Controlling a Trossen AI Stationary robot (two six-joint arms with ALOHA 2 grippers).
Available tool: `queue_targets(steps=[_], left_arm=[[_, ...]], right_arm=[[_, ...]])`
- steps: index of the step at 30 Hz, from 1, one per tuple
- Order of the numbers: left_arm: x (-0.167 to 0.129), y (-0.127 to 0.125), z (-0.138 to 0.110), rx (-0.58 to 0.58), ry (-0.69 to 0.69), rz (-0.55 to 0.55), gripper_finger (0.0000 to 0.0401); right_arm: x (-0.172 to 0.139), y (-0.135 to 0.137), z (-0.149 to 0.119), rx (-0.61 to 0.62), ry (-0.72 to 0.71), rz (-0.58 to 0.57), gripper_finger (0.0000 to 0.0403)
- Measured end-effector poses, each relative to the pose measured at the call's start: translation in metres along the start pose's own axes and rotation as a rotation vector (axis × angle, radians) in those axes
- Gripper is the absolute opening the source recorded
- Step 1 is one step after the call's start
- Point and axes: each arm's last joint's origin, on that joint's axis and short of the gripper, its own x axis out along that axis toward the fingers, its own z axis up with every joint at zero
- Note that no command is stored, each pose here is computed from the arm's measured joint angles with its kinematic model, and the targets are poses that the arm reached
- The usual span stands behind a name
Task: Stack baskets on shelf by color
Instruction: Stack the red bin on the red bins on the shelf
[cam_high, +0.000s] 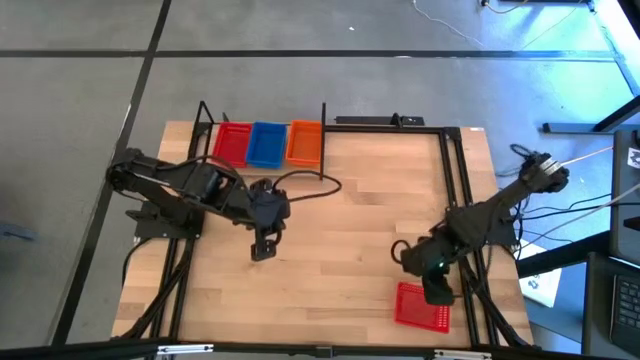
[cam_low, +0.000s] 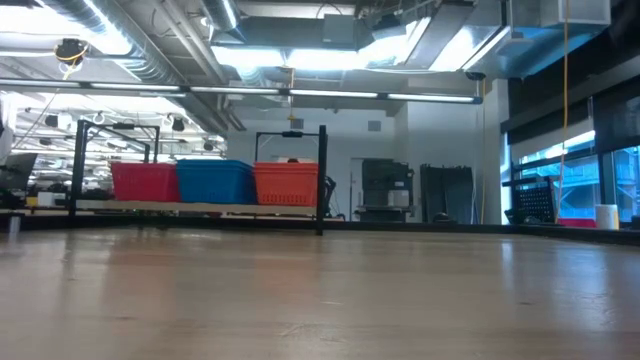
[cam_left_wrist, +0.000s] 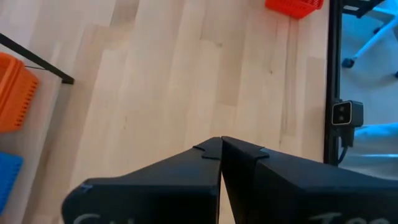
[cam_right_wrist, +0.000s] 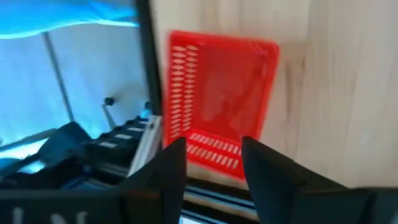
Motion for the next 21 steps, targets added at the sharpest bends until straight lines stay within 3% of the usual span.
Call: queue_targets(steps=[5, 9, 16, 21], left_arm=[[-0.003, -0.008, -0.004, -0.007, -0.006, -0.009, 0.0], [-0.008, -0.01, -0.006, -0.011, -0.014, -0.023, 0.0], [-0.007, -0.01, -0.006, -0.034, -0.013, -0.016, 0.0], [-0.007, -0.01, -0.006, -0.036, -0.014, -0.015, 0.0]], right_arm=[[0.045, -0.013, -0.007, 0.109, 0.087, -0.092, 0.0152], [0.066, -0.024, -0.013, 0.126, 0.152, -0.159, 0.0152], [0.081, -0.027, -0.009, 0.091, 0.087, -0.093, 0.0152], [0.09, -0.033, -0.014, 0.086, 0.093, -0.109, 0.0152]])
